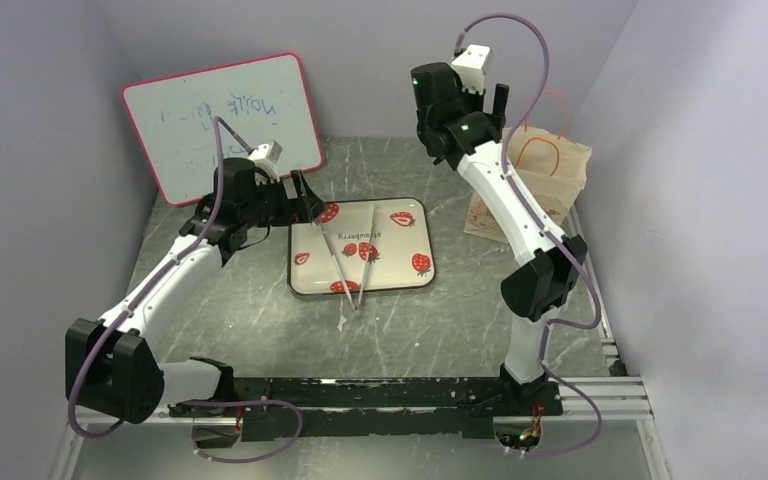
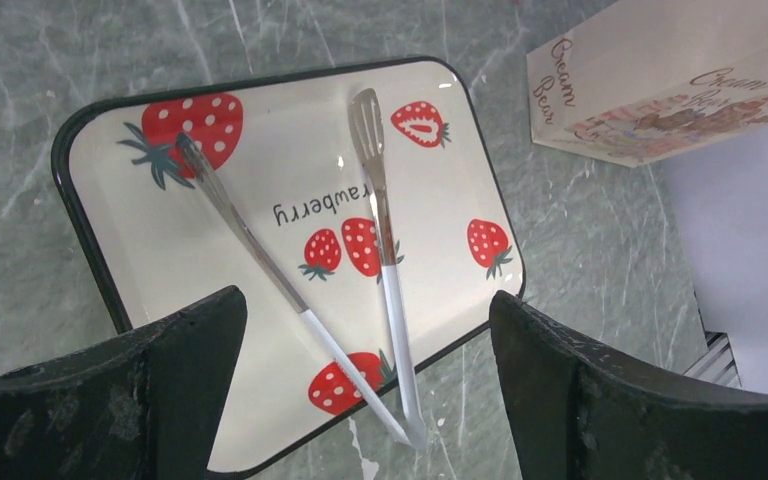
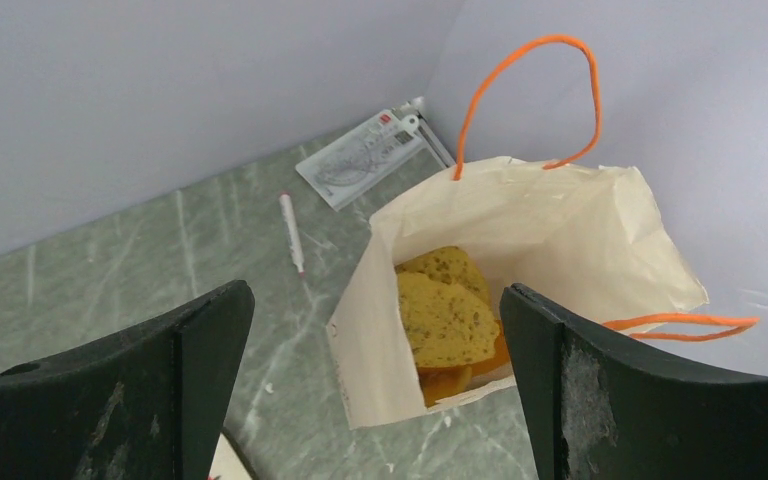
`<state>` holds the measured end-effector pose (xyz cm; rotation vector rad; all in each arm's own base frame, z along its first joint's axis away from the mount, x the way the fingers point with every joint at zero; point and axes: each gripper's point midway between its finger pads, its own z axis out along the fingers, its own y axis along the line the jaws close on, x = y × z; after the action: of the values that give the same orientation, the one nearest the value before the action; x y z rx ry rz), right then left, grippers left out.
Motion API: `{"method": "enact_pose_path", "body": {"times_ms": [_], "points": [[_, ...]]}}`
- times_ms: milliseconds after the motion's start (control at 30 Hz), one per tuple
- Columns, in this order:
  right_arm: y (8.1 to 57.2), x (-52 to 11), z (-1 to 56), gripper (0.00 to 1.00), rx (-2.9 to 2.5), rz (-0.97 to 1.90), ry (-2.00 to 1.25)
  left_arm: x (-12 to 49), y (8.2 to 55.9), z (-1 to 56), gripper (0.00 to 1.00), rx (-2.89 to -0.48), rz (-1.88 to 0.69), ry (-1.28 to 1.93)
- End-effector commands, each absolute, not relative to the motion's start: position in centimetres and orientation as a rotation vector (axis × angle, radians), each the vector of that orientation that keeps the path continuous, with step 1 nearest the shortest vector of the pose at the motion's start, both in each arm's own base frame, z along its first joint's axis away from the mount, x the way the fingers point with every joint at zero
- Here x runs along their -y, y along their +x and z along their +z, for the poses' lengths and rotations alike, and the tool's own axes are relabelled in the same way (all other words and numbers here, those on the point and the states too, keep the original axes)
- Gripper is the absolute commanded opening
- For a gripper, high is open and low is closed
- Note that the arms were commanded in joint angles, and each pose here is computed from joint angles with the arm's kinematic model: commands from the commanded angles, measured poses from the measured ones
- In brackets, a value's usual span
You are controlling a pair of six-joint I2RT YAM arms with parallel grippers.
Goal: Take the fake bread out of the paper bag
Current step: Pick up the paper bag from the center of the board.
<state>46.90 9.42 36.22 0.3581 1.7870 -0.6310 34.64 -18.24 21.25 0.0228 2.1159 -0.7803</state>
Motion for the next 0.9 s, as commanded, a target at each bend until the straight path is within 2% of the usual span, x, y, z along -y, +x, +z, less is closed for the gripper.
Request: {"method": "enact_pose_path", "body": {"times_ms": [0,600,867], "points": [[46.7,-7.0,34.4,1.00,-1.868,-0.665,0.395,18.3,33.0,20.2,0.96,-2.171,-0.791,0.042],[47.7,-5.4,28.1,1.00,-2.071,-0.583,0.385,15.8,31.0,14.7,0.96,-2.340,-0.648,-0.093],[48.5,-4.8,25.4,0.98,-2.141,-0.574,0.386,15.1,30.8,13.9,0.96,-2.362,-0.603,-0.129]]}}
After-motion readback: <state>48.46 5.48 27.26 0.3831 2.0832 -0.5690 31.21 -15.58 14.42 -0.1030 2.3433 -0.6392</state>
